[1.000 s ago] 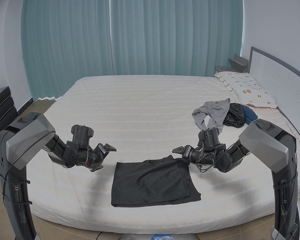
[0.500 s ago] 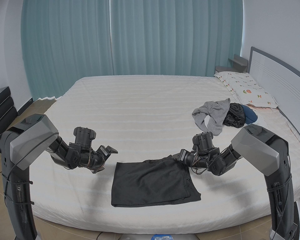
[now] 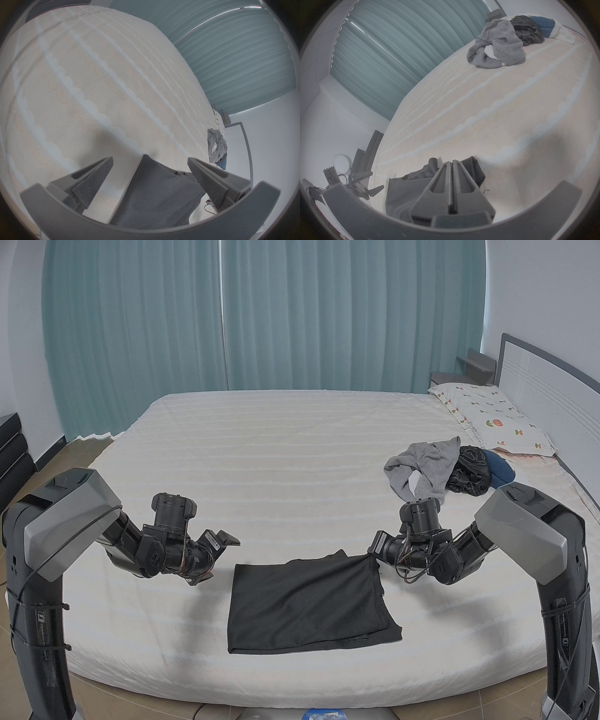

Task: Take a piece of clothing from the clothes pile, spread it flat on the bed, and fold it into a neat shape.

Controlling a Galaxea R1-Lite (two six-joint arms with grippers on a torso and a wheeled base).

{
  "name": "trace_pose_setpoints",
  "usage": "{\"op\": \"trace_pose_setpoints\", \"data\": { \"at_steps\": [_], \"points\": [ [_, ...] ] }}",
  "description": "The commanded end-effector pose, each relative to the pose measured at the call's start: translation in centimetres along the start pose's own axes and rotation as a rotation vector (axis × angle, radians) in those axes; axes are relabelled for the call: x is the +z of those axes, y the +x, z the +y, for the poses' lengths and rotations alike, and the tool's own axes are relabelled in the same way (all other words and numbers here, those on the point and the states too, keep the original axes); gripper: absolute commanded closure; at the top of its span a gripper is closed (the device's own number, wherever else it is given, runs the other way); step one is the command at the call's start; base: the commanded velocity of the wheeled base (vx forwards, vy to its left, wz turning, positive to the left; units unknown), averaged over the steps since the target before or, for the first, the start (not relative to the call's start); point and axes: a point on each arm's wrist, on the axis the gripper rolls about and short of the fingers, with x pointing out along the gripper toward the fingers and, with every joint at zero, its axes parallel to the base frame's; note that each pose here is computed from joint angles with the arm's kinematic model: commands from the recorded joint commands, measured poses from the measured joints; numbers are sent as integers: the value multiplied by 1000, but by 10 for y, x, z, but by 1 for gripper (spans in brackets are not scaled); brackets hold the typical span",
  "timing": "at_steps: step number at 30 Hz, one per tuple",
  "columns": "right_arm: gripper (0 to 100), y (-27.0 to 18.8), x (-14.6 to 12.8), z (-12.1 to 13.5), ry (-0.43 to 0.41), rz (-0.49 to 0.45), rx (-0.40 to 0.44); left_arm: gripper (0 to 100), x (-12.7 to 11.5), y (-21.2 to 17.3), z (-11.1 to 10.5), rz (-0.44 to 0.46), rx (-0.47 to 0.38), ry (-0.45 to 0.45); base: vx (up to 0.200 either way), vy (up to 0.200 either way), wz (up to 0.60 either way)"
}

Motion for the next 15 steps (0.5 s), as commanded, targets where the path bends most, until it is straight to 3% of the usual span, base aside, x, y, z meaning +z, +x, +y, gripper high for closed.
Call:
{"op": "trace_pose_setpoints", "data": {
  "at_steps": [1,9,15],
  "points": [
    [100,-1,-1,2,-3,2,3,0,-4,10,-3,-4,6,12,0,0,0],
    [100,-3,1,-2,0,3,-7,0,-19,24,-9,15,13,83,0,0,0],
    [100,-6,4,-6,8,-3,-15,0,-27,41,-7,-34,75,144,0,0,0]
  ]
}}
